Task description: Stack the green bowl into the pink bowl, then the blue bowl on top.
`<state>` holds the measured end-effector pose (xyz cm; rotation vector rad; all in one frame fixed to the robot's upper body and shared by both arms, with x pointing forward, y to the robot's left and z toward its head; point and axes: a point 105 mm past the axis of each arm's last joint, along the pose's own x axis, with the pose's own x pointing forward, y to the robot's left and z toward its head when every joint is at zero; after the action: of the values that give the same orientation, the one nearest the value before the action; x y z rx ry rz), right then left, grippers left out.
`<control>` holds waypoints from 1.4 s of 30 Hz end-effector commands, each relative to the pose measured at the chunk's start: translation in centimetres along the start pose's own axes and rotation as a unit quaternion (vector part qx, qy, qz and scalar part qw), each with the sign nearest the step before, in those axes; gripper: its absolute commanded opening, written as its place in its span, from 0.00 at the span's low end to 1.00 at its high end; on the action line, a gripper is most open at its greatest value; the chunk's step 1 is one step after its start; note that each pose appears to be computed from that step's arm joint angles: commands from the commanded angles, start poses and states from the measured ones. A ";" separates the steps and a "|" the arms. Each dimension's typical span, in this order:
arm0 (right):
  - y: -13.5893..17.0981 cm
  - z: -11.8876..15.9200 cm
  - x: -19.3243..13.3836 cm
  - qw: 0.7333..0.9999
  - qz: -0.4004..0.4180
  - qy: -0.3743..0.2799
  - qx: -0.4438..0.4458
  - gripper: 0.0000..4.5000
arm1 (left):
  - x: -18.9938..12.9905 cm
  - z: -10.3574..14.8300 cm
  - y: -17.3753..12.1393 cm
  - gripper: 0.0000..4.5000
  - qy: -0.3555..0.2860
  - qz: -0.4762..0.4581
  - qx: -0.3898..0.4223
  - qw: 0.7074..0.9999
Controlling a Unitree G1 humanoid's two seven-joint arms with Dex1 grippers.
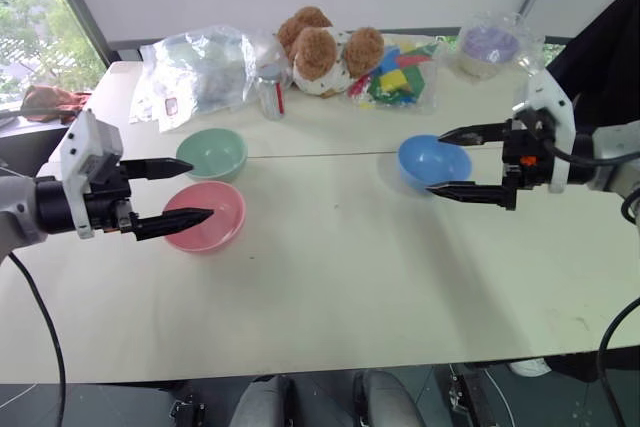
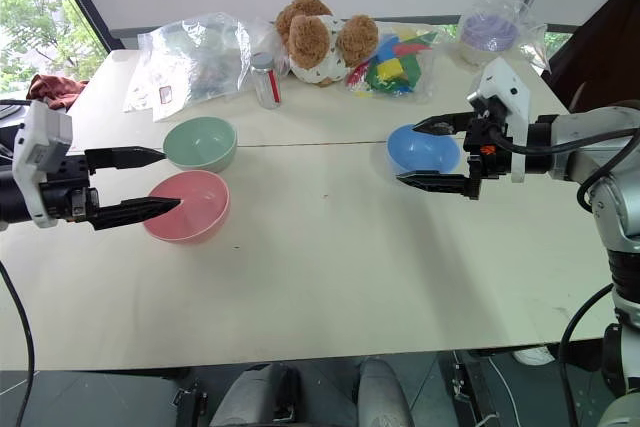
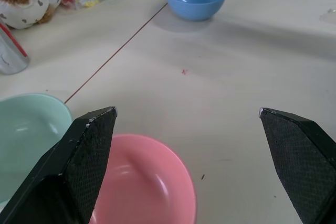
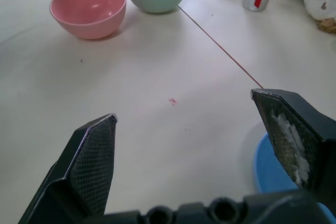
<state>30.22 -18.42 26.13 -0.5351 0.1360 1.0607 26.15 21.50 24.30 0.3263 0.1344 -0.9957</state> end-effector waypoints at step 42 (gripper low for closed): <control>3.3 4.1 -1.8 0.993 0.056 -0.094 0.050 1.00 | 5.0 -9.4 0.3 0.01 0.168 -0.179 0.176 0.953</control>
<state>26.40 -16.36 28.21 -0.3031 0.0914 1.2174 30.04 22.00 14.33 0.8379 0.3430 -1.2492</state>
